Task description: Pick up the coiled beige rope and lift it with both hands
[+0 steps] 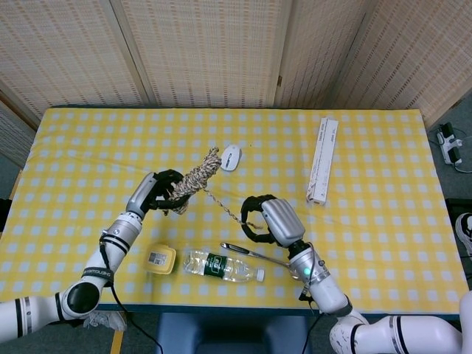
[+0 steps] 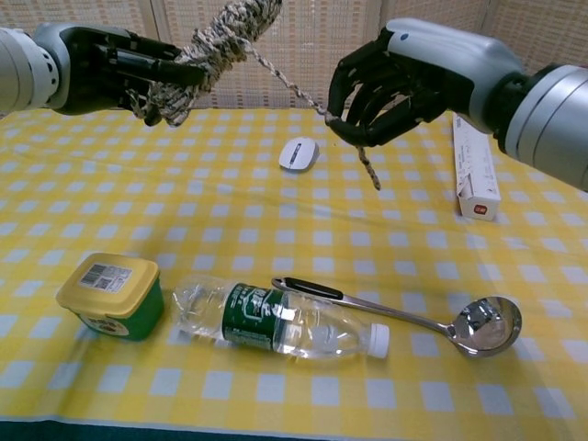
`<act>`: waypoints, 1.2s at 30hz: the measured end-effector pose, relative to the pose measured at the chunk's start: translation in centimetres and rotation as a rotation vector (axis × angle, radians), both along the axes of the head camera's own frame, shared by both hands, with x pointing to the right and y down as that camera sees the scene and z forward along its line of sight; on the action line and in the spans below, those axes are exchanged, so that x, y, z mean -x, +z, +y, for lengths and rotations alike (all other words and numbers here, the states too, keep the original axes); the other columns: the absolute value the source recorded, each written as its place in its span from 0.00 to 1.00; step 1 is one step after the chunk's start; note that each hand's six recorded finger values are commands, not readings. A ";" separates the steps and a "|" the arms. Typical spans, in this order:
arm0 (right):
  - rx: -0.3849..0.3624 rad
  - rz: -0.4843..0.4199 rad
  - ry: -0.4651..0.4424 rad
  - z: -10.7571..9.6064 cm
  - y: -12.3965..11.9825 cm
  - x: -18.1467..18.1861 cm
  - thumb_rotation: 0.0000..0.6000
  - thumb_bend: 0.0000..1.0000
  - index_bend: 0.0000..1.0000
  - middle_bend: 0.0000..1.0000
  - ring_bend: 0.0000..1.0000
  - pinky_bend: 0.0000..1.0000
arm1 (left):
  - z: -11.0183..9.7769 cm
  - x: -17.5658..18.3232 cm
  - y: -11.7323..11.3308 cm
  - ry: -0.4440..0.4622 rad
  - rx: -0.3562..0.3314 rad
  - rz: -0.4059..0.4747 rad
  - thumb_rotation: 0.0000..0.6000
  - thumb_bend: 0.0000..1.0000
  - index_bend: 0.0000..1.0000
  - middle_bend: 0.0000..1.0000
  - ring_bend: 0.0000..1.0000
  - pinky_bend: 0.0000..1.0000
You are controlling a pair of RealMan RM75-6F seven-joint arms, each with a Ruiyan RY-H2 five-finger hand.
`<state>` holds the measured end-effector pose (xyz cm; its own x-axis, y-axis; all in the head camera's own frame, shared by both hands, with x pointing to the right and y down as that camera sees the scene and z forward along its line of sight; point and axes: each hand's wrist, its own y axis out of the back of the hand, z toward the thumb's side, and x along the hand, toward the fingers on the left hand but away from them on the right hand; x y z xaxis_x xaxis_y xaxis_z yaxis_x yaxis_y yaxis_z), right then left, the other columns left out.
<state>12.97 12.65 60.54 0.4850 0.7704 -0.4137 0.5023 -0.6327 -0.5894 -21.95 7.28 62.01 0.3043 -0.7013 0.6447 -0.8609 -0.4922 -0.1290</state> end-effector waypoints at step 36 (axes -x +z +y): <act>-0.198 0.258 0.148 1.3 -2.4 -17.4 1.00 0.59 0.00 0.07 0.10 0.15 | 2.0 1.3 -2.5 0.163 -0.044 0.048 1.00 0.56 0.67 0.69 0.66 0.73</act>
